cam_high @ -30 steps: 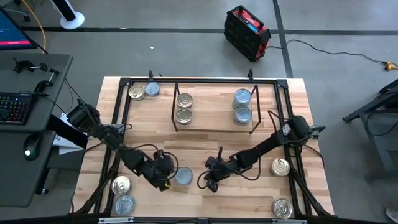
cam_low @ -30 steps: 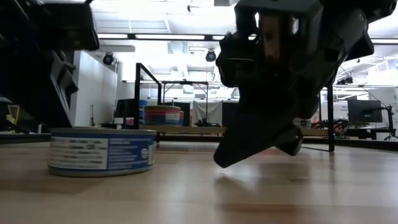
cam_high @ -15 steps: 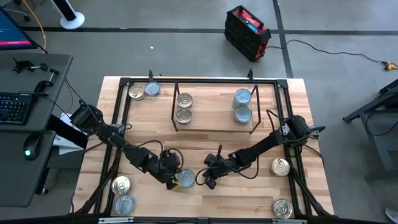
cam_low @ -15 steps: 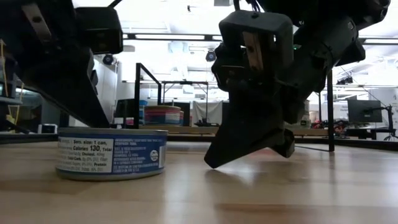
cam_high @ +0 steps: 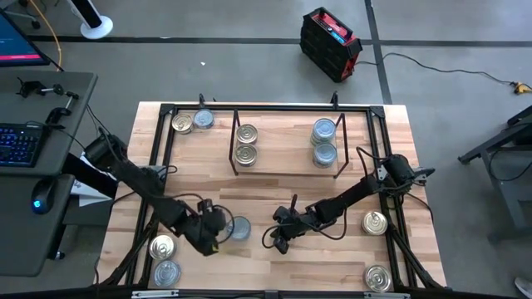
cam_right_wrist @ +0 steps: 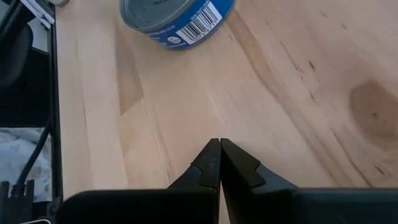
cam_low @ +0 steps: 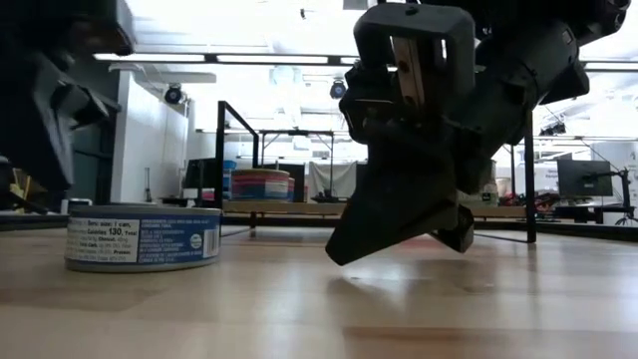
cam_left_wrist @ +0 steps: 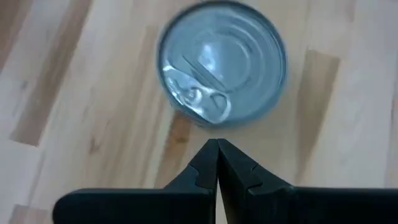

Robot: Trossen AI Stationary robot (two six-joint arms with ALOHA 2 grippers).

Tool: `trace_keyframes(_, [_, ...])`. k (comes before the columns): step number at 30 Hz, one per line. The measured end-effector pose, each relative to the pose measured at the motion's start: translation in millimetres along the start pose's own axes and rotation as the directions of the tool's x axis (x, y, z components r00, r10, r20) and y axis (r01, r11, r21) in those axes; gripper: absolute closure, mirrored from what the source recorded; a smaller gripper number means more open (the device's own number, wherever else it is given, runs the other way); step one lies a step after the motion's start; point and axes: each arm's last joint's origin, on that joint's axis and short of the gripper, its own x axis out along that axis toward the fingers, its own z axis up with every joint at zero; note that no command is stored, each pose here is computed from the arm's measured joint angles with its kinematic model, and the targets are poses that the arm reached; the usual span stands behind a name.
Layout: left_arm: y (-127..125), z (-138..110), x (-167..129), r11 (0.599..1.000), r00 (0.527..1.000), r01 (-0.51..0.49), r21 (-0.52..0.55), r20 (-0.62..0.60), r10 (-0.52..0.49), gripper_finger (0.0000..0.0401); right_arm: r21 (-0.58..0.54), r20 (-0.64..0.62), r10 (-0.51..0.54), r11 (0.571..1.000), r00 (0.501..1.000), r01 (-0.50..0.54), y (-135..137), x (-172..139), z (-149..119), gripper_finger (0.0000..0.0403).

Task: Stack canned seafood by type on shelf
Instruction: Put the blue tuna can on the shelf

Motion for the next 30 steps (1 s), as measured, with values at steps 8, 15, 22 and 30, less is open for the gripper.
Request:
trace_keyframes(8, [-2,-7,38,0.996,0.996,-0.089,0.01,-0.016,0.089,0.0401,0.018,0.023,0.016,1.0,1.0,-0.016,1,0,2,0.0403])
trace_keyframes(15, [-1,3,56,0.994,0.997,-0.071,-0.087,0.009,0.072,0.0401,0.012,0.025,0.047,0.999,0.999,-0.047,4,0,3,0.0403])
trace_keyframes(22, [-14,20,58,0.994,0.99,0.028,-0.101,0.138,-0.014,0.0401,-0.03,-0.031,0.028,0.999,0.999,-0.029,10,-8,-6,0.0403])
trace_keyframes(30, [-29,44,72,0.99,0.968,0.103,-0.093,0.239,-0.078,0.0401,-0.04,-0.061,0.009,0.999,0.998,-0.011,11,-9,-11,0.0403])
